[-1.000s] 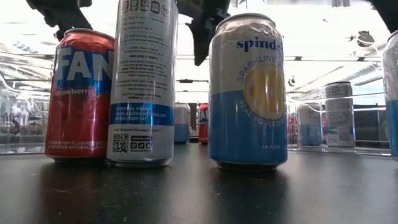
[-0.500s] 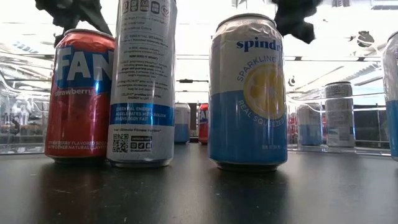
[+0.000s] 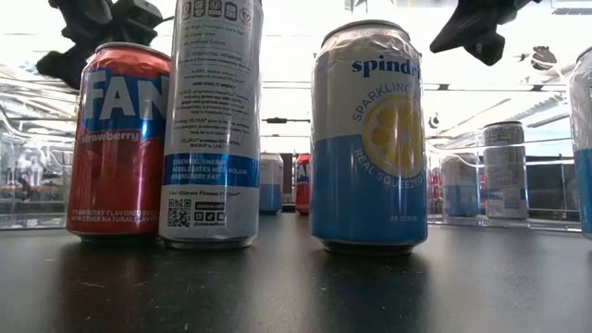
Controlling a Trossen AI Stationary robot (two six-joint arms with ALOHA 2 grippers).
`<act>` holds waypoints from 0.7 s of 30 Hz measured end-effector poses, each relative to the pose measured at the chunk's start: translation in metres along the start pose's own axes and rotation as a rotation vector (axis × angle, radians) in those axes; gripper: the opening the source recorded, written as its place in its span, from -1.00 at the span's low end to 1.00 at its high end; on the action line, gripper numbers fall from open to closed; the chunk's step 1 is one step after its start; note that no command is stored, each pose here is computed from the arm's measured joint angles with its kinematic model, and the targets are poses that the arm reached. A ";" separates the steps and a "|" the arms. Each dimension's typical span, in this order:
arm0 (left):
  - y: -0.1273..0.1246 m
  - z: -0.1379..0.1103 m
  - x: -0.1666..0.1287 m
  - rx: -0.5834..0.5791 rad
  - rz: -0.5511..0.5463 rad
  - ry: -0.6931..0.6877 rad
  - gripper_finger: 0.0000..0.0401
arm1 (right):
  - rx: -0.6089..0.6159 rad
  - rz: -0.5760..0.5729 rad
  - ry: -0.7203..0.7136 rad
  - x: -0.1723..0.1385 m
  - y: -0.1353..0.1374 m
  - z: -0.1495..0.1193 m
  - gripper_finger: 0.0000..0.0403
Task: Sort soda cans
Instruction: Move the bottom left transparent bin to the center of the table
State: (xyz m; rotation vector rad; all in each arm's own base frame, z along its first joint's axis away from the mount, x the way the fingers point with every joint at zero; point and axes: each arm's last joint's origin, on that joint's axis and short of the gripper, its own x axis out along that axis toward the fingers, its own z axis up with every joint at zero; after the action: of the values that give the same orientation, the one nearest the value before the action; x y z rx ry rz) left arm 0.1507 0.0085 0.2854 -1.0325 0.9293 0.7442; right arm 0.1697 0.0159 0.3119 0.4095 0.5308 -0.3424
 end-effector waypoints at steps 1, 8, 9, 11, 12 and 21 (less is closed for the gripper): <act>-0.003 0.000 -0.002 -0.004 0.018 0.006 0.94 | -0.012 0.007 0.004 0.000 0.000 0.000 -1.00; -0.027 -0.009 -0.003 -0.130 0.149 0.056 0.94 | -0.051 0.033 0.040 0.000 0.000 -0.002 -1.00; -0.028 -0.011 -0.001 -0.159 0.168 0.061 0.94 | -0.053 0.030 0.044 0.000 0.000 -0.003 -1.00; -0.031 -0.015 0.005 -0.212 0.204 0.071 0.94 | -0.056 0.026 0.052 0.000 0.000 -0.003 -1.00; -0.033 -0.016 0.008 -0.233 0.215 0.075 0.94 | -0.058 0.022 0.059 0.000 -0.001 -0.004 -1.00; -0.045 -0.019 0.047 -0.180 0.340 0.098 0.94 | -0.082 0.019 0.064 0.000 -0.001 -0.005 -1.00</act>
State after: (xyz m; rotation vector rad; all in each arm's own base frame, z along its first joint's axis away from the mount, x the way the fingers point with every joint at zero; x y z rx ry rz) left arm 0.2047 -0.0205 0.2560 -1.0879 1.1546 1.0838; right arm 0.1673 0.0169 0.3080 0.3466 0.6016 -0.2891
